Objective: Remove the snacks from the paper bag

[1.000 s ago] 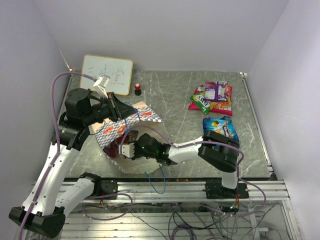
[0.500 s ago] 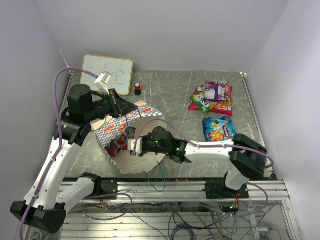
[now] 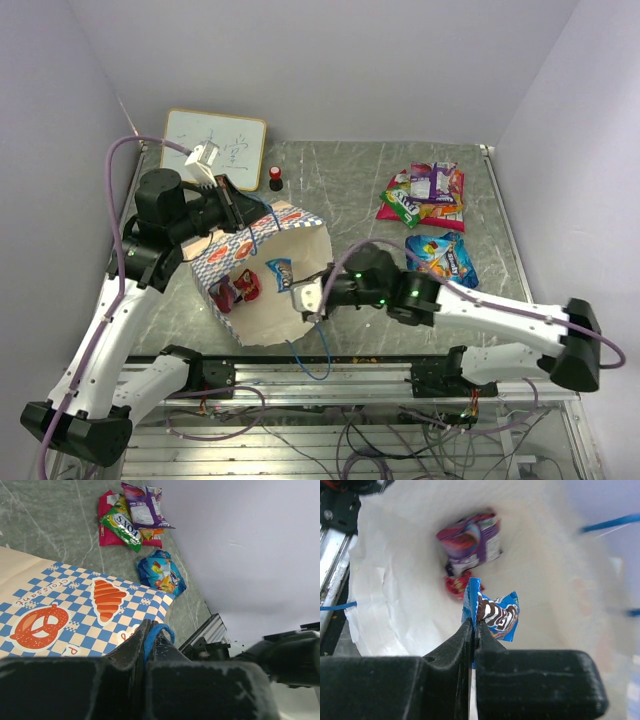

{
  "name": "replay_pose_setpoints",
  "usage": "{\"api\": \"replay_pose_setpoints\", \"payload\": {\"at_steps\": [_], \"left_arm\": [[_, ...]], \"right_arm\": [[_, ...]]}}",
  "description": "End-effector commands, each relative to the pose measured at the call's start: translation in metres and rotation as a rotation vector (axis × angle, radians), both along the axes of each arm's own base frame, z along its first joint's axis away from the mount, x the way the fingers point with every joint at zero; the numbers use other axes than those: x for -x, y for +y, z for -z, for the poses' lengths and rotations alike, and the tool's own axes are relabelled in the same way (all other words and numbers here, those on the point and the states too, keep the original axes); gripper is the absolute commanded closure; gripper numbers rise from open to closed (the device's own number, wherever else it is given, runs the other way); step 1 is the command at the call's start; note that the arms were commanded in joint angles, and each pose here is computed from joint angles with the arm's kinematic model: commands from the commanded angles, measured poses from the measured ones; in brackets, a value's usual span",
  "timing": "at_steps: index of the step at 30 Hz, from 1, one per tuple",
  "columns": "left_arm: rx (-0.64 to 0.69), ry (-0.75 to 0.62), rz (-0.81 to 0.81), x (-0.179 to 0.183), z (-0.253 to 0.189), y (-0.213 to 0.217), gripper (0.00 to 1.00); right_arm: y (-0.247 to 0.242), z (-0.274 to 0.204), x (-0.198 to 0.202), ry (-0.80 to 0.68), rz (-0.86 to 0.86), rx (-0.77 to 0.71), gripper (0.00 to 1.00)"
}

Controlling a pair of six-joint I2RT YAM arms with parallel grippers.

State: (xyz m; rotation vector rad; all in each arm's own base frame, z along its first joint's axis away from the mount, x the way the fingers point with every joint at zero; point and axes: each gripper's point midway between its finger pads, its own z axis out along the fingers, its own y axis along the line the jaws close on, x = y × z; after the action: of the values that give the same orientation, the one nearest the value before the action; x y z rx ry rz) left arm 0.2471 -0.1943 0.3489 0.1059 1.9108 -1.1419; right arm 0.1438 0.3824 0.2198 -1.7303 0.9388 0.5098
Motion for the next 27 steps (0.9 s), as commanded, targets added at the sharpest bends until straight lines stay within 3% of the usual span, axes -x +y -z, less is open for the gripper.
{"api": "replay_pose_setpoints", "payload": {"at_steps": [1,3,10,13,16,22,25,27], "left_arm": [[0.003,-0.036,-0.036,-0.009,-0.003,0.001,0.93],[-0.004,-0.029,-0.03,-0.01,-0.003,0.0,0.93],[-0.029,-0.022,-0.056,-0.013,-0.003,0.004,0.93],[-0.071,-0.018,-0.05,-0.015,-0.005,0.006,0.93],[-0.071,-0.03,-0.074,-0.012,-0.008,0.01,0.93],[-0.038,-0.021,-0.072,-0.005,-0.009,0.01,0.93],[-0.031,-0.026,-0.086,-0.002,-0.01,0.012,0.93],[-0.028,-0.026,-0.088,0.0,-0.01,0.013,0.93]], "right_arm": [[-0.032,-0.06,0.0,-0.115,0.013,-0.04,1.0],[-0.045,-0.102,-0.007,-0.164,0.077,-0.117,1.0],[-0.092,-0.18,-0.044,-0.28,0.318,-0.314,1.0],[-0.119,-0.207,-0.066,-0.311,0.446,-0.491,1.0],[-0.142,-0.212,-0.086,-0.284,0.558,-0.614,1.0],[-0.166,-0.19,-0.112,-0.172,0.743,-0.665,1.0],[-0.206,-0.169,-0.142,-0.071,1.066,-0.75,1.0],[-0.247,-0.147,-0.162,-0.013,1.368,-0.784,1.0]]}}
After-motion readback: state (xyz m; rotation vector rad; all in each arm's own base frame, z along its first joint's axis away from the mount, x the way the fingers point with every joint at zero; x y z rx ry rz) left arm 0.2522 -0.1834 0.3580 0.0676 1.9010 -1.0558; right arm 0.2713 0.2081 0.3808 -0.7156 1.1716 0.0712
